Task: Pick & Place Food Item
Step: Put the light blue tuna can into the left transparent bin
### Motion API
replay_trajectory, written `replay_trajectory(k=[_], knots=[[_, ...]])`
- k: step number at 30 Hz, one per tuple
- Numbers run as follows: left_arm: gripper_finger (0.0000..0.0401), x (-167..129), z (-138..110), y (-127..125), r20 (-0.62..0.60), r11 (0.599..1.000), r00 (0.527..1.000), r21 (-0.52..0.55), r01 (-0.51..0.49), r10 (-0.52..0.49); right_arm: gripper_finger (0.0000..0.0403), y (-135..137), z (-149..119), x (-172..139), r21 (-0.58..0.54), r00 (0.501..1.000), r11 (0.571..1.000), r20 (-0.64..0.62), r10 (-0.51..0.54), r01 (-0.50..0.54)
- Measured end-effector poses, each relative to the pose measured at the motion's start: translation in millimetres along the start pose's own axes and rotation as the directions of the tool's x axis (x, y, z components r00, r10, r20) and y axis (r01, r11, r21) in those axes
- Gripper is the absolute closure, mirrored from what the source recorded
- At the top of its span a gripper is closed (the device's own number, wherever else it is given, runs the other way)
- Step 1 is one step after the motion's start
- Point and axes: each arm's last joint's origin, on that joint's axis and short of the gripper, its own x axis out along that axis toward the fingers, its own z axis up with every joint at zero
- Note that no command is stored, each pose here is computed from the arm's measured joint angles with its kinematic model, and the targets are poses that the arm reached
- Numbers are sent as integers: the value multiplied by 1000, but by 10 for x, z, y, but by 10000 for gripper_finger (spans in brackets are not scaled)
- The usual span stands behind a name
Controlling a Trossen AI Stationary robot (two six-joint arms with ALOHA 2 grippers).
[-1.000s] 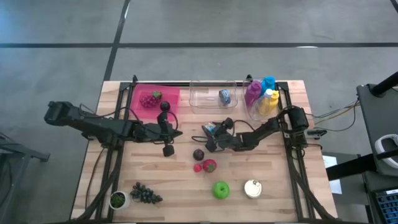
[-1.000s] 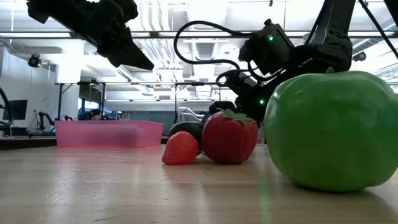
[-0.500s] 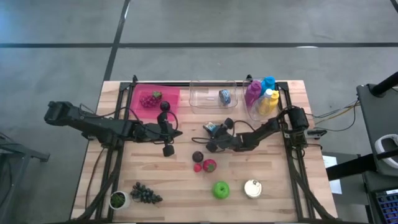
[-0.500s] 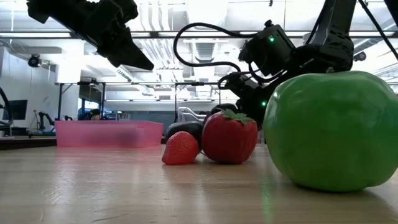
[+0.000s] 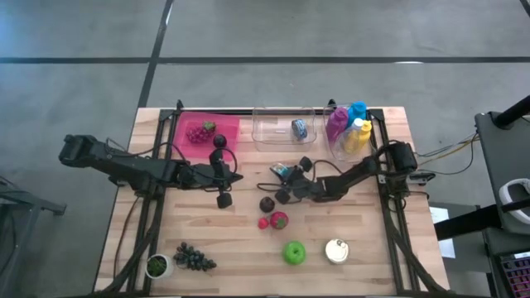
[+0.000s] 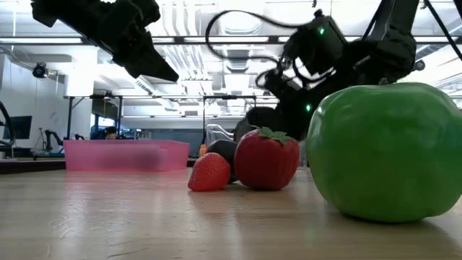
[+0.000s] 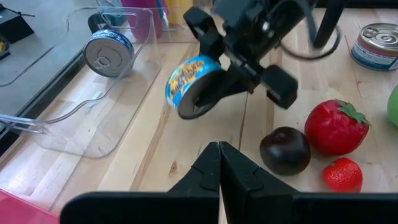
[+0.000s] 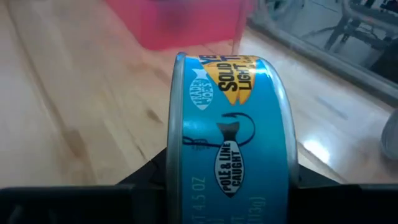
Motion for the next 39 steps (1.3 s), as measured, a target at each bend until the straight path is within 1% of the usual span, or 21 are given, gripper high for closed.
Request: replay_trajectory(k=[5, 8, 13, 15, 18, 20, 24, 28, 33, 39], knots=[[400, 0, -3, 0, -3, 1000, 1000, 1, 0, 0, 284, -22, 237, -143, 37, 998, 999, 54, 24, -26], [400, 0, -5, 1, -5, 1000, 1000, 2, -1, 1, 284, -70, 395, -223, 46, 998, 999, 66, 13, -16], [400, 0, -12, 2, -12, 1000, 1000, 5, -2, 2, 274, -232, 652, -261, 40, 996, 997, 47, -74, 72], [400, 0, -18, 2, -18, 1000, 1000, 7, -2, 2, 272, -299, 759, -237, 59, 994, 994, 51, -94, 91], [400, 0, -23, 3, -22, 1000, 1000, 9, -3, 3, 279, -394, 872, -176, 89, 990, 989, 62, -124, 118], [400, 0, -25, 3, -24, 1000, 1000, 10, -3, 3, 284, -471, 912, -114, 106, 991, 987, 54, -123, 117], [400, 0, -26, 3, -25, 1000, 1000, 10, -3, 3, 281, -639, 994, 23, 147, 995, 986, 38, -87, 81], [400, 0, -26, 3, -25, 1000, 1000, 10, -3, 3, 268, -814, 1009, 126, 180, 991, 976, 19, -131, 126], [400, 0, -26, 2, -25, 1000, 1000, 11, -3, 3, 282, -971, 946, 216, 186, 983, 965, -41, -178, 183], [400, 0, -26, 2, -25, 1000, 1000, 10, -3, 3, 280, -1041, 948, 272, 253, 987, 954, -49, -152, 160]])
